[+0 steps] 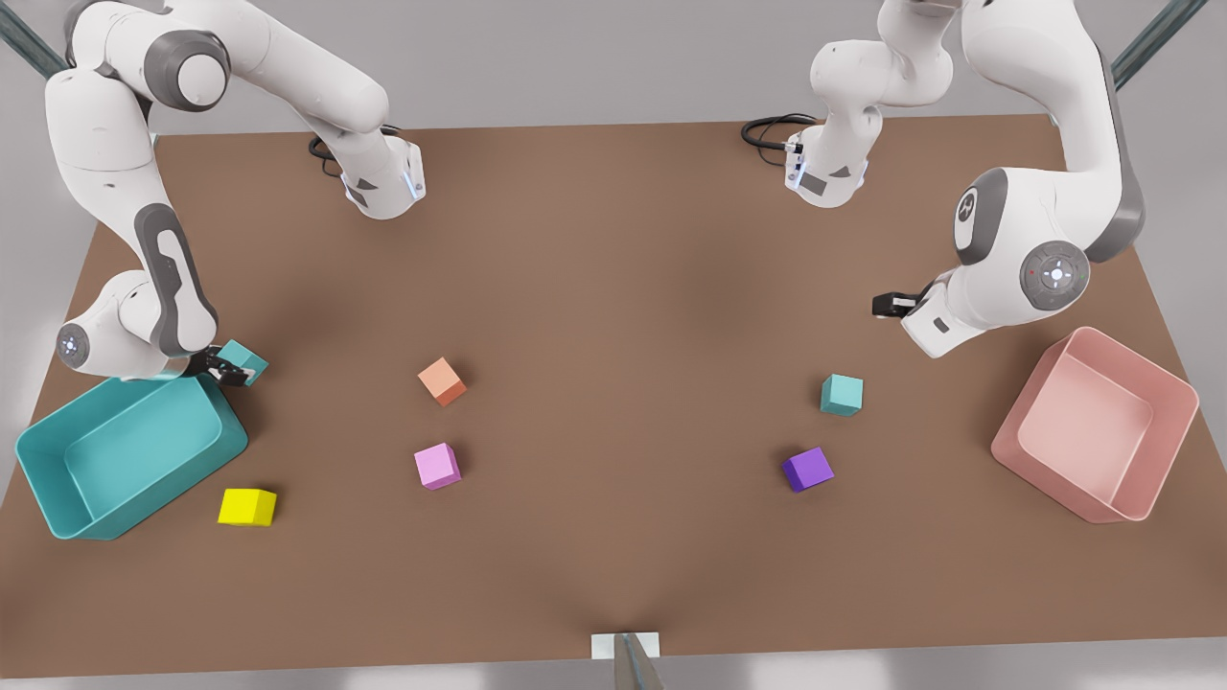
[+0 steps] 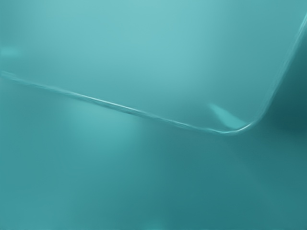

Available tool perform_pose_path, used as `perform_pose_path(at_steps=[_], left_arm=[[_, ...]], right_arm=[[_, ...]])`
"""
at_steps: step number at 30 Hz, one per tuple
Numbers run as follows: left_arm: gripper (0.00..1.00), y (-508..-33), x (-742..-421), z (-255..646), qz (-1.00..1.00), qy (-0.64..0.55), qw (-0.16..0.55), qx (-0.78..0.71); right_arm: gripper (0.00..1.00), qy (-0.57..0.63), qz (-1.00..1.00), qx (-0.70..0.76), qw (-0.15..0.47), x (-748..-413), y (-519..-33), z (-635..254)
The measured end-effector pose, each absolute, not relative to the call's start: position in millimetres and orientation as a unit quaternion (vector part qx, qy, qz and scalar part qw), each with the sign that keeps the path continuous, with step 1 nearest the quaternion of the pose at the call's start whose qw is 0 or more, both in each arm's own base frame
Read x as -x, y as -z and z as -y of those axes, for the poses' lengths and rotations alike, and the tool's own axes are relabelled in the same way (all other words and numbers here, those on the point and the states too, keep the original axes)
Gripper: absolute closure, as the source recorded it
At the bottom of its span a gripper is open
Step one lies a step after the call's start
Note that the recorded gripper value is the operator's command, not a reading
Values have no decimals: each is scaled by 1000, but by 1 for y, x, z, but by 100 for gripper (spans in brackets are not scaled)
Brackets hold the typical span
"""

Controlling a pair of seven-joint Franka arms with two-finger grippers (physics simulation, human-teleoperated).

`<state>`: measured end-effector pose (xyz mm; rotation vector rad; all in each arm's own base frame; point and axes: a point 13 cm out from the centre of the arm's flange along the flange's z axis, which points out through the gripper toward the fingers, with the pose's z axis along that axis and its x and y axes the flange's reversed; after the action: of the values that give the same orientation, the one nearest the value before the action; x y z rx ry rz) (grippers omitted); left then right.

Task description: Stack the two blue cubes on top of each other

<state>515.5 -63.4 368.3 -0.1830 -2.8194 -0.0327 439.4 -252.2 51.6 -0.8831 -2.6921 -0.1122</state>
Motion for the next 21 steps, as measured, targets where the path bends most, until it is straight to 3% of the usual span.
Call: perform_pose_path(at_steps=[5, 11, 21], left_arm=[[0, -367, -515, 64, 985, 12, 160, 64], [0, -366, -515, 64, 985, 12, 161, 65], [0, -367, -514, 65, 985, 12, 161, 65]], right_arm=[[4, 40, 940, 304, 151, -439, -50, 253], [35, 43, 941, 301, 151, -439, -48, 255], [40, 50, 944, 290, 150, -436, -52, 259]])
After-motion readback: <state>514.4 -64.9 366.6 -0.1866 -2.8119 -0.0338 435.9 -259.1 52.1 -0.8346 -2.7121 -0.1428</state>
